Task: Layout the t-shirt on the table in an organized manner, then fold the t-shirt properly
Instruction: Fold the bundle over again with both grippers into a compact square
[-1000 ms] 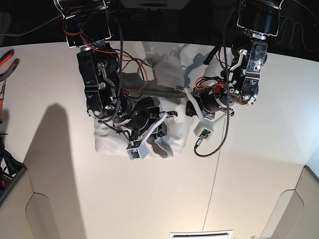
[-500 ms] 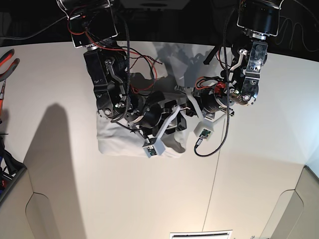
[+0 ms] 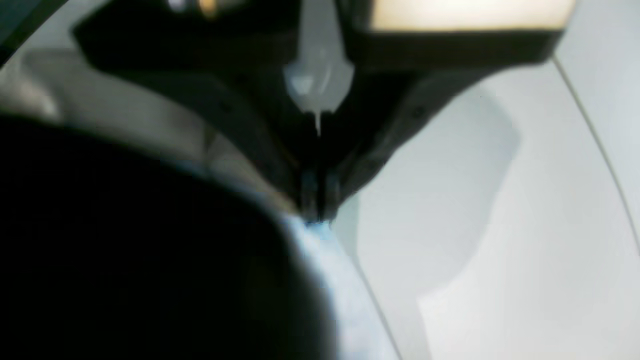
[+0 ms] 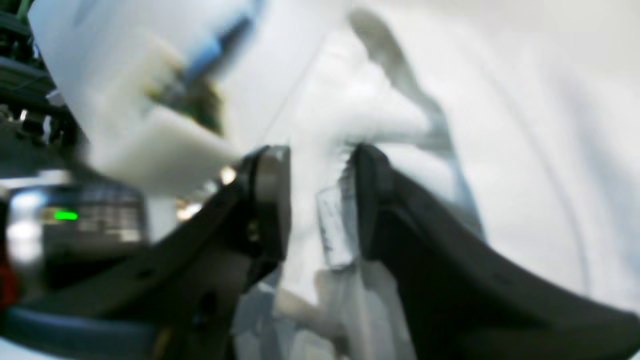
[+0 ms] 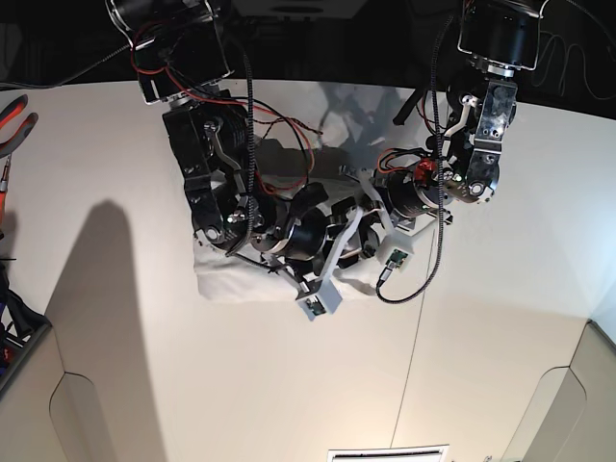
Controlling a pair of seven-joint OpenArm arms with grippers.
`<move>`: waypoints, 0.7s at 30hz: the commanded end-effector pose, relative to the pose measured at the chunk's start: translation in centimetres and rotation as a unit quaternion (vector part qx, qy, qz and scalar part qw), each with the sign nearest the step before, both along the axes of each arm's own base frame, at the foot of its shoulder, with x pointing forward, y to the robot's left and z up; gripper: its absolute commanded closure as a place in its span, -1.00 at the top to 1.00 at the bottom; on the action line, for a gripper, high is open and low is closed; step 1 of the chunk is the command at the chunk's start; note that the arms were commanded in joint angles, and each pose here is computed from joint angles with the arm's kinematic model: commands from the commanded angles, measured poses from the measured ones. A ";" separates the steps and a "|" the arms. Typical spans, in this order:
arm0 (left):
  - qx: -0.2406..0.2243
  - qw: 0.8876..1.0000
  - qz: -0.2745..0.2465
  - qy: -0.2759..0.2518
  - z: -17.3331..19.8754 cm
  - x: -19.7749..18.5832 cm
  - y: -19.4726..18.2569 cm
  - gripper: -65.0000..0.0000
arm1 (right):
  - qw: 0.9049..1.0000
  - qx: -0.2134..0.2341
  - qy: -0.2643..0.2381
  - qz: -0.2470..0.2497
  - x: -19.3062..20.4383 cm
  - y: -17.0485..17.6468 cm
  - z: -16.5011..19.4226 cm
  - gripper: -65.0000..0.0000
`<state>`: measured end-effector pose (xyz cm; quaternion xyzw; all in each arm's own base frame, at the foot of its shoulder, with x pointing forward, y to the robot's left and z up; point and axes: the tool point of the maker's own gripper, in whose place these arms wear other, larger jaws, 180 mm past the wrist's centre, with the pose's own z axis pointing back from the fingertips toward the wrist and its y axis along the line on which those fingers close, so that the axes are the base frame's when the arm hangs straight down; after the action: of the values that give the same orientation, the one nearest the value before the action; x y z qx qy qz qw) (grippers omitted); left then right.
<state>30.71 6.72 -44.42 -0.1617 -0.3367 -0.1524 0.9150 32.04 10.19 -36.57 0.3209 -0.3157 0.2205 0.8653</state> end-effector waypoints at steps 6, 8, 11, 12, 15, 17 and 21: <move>-0.017 0.999 -0.004 -0.029 1.6 1.4 -0.6 -1.00 | 0.996 0.035 -0.082 0.013 1.5 1.0 6.6 -0.34; -0.017 0.999 -0.004 -0.029 1.7 1.4 -0.6 -1.00 | 0.995 0.035 -0.091 0.014 1.5 0.9 7.3 -0.34; -0.016 0.999 -0.004 -0.029 1.7 1.4 -0.6 -1.00 | 0.995 0.036 -0.096 0.014 1.5 0.9 7.7 -0.34; -0.016 0.999 -0.004 -0.029 1.7 1.4 -0.6 -1.00 | 0.995 0.036 -0.096 0.014 1.5 0.9 7.7 -0.34; -0.016 0.999 -0.004 -0.030 1.7 1.5 -0.6 -1.00 | 0.995 0.036 -0.096 0.014 1.5 0.9 7.7 -0.34; -0.010 0.999 -0.005 -0.033 1.8 1.7 -0.5 -1.00 | 0.995 0.034 -0.097 0.013 1.6 0.8 7.7 -0.34; 0.001 0.999 -0.008 -0.048 2.6 2.9 -0.2 -1.00 | 0.994 0.025 -0.107 0.002 2.1 0.0 7.9 -0.34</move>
<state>32.14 6.94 -43.54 -0.1484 -0.3488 -0.1653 0.9105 33.44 9.63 -30.62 0.3072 -0.3853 0.2447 0.8350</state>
